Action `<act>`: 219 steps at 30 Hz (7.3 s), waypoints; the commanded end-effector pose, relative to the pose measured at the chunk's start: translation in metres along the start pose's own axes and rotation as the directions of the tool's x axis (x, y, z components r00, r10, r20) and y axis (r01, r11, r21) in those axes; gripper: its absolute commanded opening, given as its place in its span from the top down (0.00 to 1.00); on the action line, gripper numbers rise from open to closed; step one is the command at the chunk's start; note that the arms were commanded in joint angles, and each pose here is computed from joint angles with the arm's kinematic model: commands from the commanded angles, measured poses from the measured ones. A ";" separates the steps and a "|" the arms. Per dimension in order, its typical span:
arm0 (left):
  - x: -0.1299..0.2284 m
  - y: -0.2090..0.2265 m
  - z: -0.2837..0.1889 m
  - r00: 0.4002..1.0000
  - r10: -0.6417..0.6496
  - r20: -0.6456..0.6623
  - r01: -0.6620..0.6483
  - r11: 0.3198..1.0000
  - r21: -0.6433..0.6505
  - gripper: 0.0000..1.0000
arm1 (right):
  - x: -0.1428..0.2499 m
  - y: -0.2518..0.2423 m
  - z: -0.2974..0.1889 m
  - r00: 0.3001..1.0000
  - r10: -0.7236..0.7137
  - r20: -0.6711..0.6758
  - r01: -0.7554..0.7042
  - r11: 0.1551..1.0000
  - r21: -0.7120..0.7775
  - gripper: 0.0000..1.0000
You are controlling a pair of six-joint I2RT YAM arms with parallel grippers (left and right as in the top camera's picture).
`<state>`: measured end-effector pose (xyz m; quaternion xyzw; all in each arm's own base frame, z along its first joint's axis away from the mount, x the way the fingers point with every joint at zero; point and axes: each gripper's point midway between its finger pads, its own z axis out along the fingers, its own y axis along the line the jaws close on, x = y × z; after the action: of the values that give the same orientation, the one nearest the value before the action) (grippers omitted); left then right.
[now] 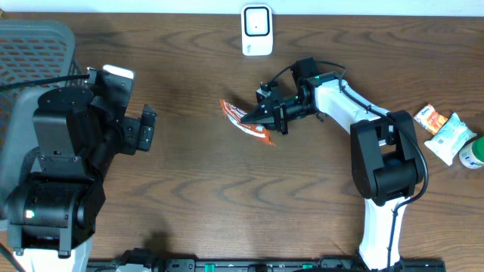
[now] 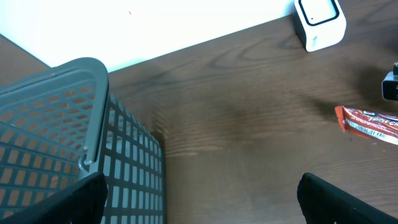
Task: Scan the item barcode
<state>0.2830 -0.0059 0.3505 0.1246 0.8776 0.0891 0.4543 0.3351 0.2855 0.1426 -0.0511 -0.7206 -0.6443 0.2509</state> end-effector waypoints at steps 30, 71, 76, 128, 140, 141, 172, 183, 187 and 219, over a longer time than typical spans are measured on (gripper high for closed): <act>0.002 0.000 0.000 1.000 -0.004 -0.005 0.004 1.000 0.002 0.02 | 0.009 -0.004 -0.076 0.984 -0.064 0.166 0.081 0.992 -0.101 0.99; 0.002 0.000 0.000 1.000 -0.004 -0.005 0.004 1.000 0.002 0.02 | -0.060 0.041 -0.137 0.782 -0.581 0.225 0.259 0.632 0.730 0.99; 0.002 0.000 0.000 1.000 -0.004 -0.004 0.004 1.000 0.002 0.02 | -0.107 0.057 -0.154 0.639 -0.720 0.272 0.197 0.495 0.846 0.99; 0.002 0.000 0.000 1.000 -0.004 -0.005 0.004 1.000 0.002 0.02 | -0.147 0.090 -0.160 0.478 -0.782 0.400 -0.252 0.315 0.915 0.99; 0.001 0.000 0.000 1.000 -0.004 -0.004 0.004 1.000 0.002 0.02 | 0.034 0.057 -0.343 0.515 -0.652 0.556 -0.801 -0.135 0.584 0.99; 0.002 0.000 0.000 1.000 -0.004 -0.005 0.004 1.000 0.002 0.02 | 0.038 0.051 -0.355 0.512 -0.639 0.574 -0.813 -0.145 0.563 0.99; 0.002 0.000 0.000 1.000 -0.004 -0.005 0.004 1.000 0.002 0.02 | 0.054 -0.196 -0.482 0.528 -0.295 0.796 -0.831 0.011 0.556 0.99; 0.002 0.000 0.000 1.000 -0.004 -0.004 0.004 1.000 0.002 0.02 | 0.024 -0.075 -0.446 0.524 -0.368 0.768 -0.688 0.350 0.636 0.01; 0.002 0.000 0.000 1.000 -0.004 -0.005 0.004 1.000 0.002 0.02 | 0.036 0.009 -0.416 0.469 -0.534 0.703 -0.597 0.396 0.698 0.01; 0.002 0.000 0.000 1.000 -0.004 -0.004 0.004 1.000 0.002 0.02 | 0.342 0.219 -0.282 -0.244 -0.901 0.359 -0.353 0.428 0.832 0.01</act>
<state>0.2830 -0.0059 0.3505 0.1246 0.8776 0.0891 0.4543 0.2304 -0.0305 0.4894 -0.1498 -0.8071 -0.0247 -0.5705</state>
